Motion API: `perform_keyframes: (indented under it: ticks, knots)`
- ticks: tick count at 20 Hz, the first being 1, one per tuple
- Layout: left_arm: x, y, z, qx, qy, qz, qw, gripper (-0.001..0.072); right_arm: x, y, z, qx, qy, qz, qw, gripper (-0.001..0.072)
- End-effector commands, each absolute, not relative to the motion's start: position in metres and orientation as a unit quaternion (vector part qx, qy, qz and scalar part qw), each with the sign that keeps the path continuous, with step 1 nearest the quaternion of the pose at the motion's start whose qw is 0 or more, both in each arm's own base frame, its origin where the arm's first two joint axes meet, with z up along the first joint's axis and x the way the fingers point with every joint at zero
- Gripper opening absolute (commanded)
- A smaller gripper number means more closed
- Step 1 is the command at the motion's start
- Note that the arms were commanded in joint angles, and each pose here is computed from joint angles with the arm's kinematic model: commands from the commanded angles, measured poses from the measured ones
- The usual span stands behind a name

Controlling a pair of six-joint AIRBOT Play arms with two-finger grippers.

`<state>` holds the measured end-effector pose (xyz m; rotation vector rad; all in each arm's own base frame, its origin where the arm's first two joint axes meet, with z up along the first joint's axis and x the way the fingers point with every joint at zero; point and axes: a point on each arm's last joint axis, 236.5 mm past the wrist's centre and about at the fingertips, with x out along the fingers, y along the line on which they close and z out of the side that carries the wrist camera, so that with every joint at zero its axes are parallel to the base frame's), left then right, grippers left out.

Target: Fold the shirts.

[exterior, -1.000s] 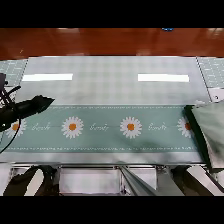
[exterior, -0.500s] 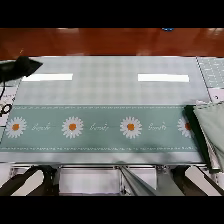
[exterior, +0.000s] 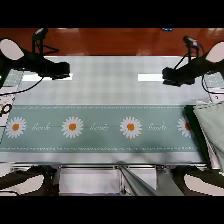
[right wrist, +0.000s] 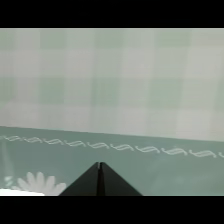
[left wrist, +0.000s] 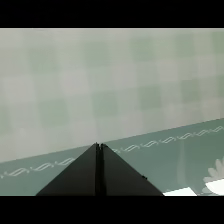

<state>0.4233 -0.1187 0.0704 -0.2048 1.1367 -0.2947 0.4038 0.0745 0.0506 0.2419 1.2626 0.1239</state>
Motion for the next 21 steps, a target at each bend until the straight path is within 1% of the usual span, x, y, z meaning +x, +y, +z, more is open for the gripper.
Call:
perform_keyframes:
  ticks: [1,3,21]
  knots:
    - [0.4153,-0.0977,0.049,-0.083,0.576,-0.08,0.809,0.0028,0.3928,0.0583,0.0258,0.058,0.628,0.006,0.776,0.0019]
    - [0.4154,-0.0978,0.0491,-0.083,0.576,-0.08,0.809,0.0029,0.3922,0.0535,0.0253,0.05,0.629,-0.001,0.776,0.0019]
    - [0.4166,-0.0979,0.0464,-0.083,0.577,-0.08,0.808,0.0029,0.3888,0.0538,0.0246,0.05,0.634,0.0,0.771,0.0019]
